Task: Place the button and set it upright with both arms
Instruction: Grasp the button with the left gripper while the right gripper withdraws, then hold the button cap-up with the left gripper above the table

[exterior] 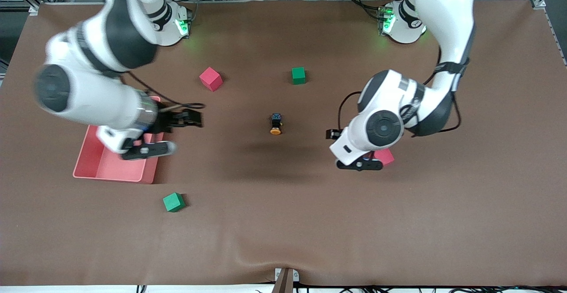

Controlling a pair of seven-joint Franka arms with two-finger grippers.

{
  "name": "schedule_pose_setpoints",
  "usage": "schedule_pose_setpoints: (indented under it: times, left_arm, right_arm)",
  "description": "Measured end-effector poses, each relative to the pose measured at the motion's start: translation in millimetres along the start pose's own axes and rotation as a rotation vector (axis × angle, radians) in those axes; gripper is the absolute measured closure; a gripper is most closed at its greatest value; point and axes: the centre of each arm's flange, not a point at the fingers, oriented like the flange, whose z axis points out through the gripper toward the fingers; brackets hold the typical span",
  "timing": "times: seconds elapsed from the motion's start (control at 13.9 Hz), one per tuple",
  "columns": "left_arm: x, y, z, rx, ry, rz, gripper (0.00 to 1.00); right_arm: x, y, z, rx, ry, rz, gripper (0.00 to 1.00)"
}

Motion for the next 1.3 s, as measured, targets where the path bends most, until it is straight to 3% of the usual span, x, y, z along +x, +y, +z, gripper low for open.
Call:
schedule_pose_setpoints:
  times: [0.36,0.58,0.87,1.08,1.3]
  left_arm:
    - [-6.4,68.4,61.0,-0.008,0.025,-0.067,0.00]
    - [-23.0,119.7,104.5,0.007,0.016,-0.057,0.06]
    - [-43.8,154.2,131.1,0.022,-0.002,-0.049,0.04]
    - [-49.9,172.2,133.6,-0.028,-0.030,-0.050,0.08]
    - [-52.7,187.1,142.6,-0.058,-0.029,-0.037,0.15]
  right_arm:
    - [-15.8,96.3,-54.0,-0.043,0.008,-0.032,0.00]
    - [-27.3,130.0,-81.1,-0.151,0.043,-0.053,0.00]
    - [-45.6,141.5,-119.8,-0.265,0.122,-0.082,0.00]
    - [-54.3,164.6,-134.3,-0.282,0.143,-0.075,0.00]
    - [-62.5,185.2,-129.2,-0.277,0.124,-0.050,0.00]
